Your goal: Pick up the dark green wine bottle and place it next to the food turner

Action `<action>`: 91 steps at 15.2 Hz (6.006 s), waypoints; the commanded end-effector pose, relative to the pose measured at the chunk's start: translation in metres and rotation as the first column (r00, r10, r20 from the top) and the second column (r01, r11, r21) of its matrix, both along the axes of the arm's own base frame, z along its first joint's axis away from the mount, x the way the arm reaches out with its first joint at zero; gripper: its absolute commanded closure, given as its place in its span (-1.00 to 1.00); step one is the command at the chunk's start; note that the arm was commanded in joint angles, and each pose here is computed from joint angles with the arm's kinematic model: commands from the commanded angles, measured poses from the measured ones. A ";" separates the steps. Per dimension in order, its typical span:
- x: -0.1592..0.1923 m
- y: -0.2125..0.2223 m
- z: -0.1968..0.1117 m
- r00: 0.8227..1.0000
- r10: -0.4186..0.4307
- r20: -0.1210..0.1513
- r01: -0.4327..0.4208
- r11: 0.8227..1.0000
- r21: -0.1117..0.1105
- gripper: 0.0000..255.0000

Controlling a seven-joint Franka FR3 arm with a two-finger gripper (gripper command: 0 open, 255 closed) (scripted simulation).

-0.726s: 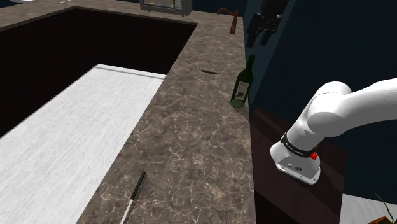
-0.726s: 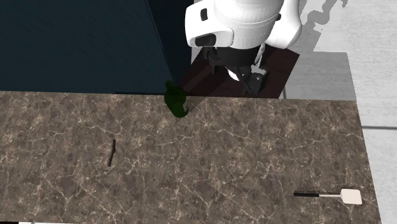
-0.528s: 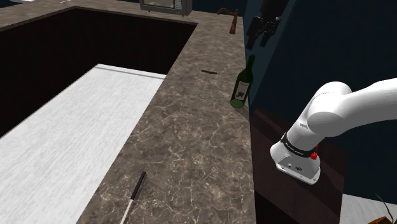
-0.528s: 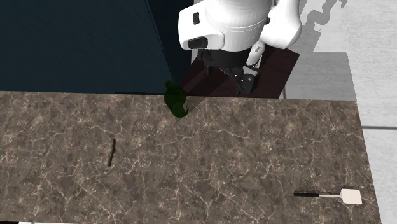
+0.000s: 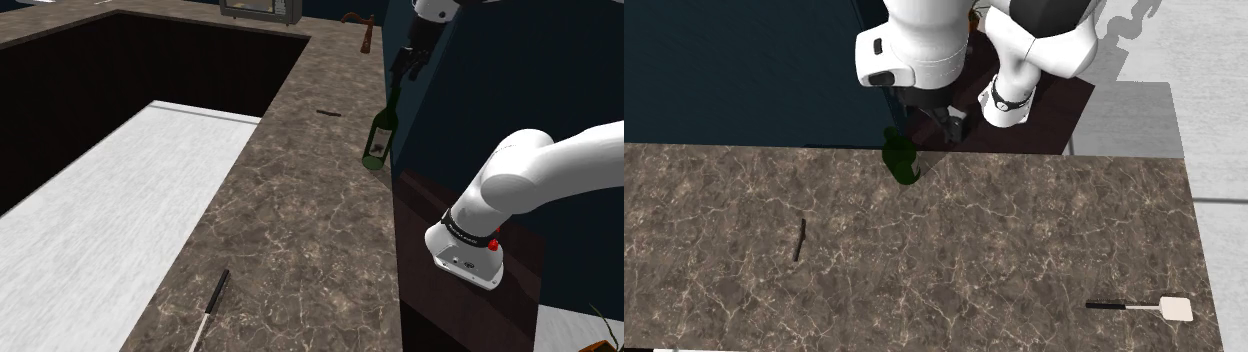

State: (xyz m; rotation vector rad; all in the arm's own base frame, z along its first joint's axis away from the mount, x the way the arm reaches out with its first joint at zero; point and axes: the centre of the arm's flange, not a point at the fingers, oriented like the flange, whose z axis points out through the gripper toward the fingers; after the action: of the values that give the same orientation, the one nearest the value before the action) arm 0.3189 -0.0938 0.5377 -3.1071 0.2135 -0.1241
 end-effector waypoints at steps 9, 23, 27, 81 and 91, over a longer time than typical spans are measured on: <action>0.017 -0.062 -0.056 0.999 0.049 0.019 -0.047 0.996 -0.071 -1.00; 0.020 -0.063 -0.080 0.999 0.049 0.019 -0.047 0.996 -0.071 1.00; 0.020 -0.063 -0.080 0.999 0.049 0.019 -0.047 0.996 -0.071 1.00; 0.020 -0.063 0.184 0.999 0.049 0.019 -0.047 0.996 -0.071 1.00; 0.020 -0.063 0.237 0.999 0.049 0.019 -0.047 0.996 -0.071 1.00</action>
State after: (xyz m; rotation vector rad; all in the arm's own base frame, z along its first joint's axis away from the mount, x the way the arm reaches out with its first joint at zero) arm 0.3392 -0.1561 0.7690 -3.1767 0.1371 -0.1664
